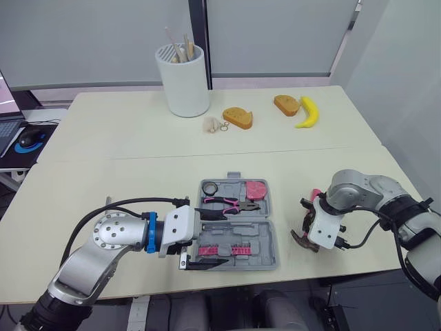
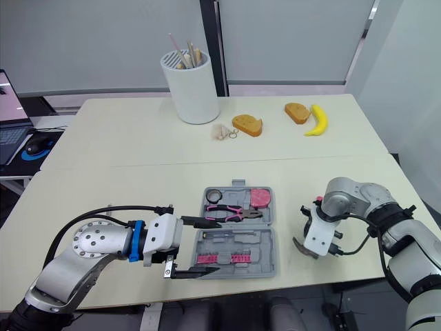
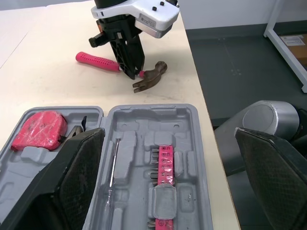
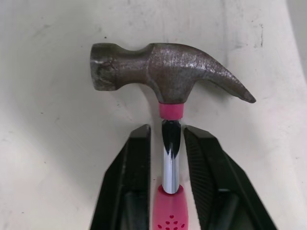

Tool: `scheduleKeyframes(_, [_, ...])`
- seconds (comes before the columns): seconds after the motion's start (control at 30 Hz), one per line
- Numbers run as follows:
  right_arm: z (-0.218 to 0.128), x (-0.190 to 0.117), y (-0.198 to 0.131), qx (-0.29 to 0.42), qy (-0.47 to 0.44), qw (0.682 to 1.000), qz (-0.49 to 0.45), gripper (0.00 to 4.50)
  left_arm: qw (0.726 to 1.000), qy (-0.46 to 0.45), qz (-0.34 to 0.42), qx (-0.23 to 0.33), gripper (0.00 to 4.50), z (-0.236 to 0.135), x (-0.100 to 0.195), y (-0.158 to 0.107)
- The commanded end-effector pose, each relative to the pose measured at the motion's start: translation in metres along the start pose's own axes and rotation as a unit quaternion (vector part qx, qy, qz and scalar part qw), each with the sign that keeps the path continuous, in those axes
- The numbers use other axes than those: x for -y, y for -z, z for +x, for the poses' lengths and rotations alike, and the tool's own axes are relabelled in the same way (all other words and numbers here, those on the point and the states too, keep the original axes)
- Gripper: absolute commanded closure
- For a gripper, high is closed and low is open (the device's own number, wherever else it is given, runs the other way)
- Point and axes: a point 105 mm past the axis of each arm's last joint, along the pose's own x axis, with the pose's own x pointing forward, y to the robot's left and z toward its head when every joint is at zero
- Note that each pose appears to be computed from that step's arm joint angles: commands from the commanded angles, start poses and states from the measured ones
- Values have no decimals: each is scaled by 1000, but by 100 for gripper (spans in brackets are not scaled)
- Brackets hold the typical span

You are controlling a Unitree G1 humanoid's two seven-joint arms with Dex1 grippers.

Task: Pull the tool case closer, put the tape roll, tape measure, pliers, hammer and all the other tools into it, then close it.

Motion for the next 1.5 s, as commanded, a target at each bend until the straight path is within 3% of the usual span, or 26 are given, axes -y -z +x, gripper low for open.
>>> scheduleKeyframes(0.03, [-35, 4, 5, -24, 26, 999, -18, 230, 1000, 8, 11, 7, 0, 2, 2, -5])
scheduleKeyframes(0.17, [-65, -3, -5, -20, 59, 997, 37, 230, 1000, 13, 12, 12, 0, 2, 1, -7])
scheduleKeyframes(0.23, [-75, -4, -14, -3, 112, 987, 115, 230, 1000, 15, 14, 15, 0, 2, -2, -8])
scheduleKeyframes(0.37, [-84, -13, -24, 39, 211, 918, 334, 230, 999, 19, 18, 19, 0, 3, -6, -10])
scheduleKeyframes(0.47, [-86, -25, -22, 64, 303, 806, 504, 230, 999, 22, 20, 21, 0, 2, -10, -12])
scheduleKeyframes(0.57, [-80, -39, -28, 67, 350, 697, 622, 175, 999, 31, 22, 22, 0, 2, -10, -13])
scheduleKeyframes(0.67, [-58, -45, -41, 64, 399, 549, 732, 100, 999, 40, 27, 24, 0, 4, -13, -14])
scheduleKeyframes(0.83, [-36, -43, -47, 51, 433, 362, 824, 100, 997, 54, 35, 37, 0, 7, -16, -21])
scheduleKeyframes(0.97, [-24, -37, -48, 47, 436, 260, 860, 100, 996, 62, 38, 46, 0, 8, -18, -27])
scheduleKeyframes(1.13, [-11, -32, -38, 39, 435, 196, 878, 100, 996, 65, 43, 44, 0, 9, -19, -27])
scheduleKeyframes(1.33, [11, -29, -31, 27, 416, 178, 892, 100, 996, 65, 46, 41, 0, 10, -19, -26])
scheduleKeyframes(1.5, [19, -26, -29, 23, 409, 175, 895, 210, 996, 63, 49, 36, 0, 10, -19, -23])
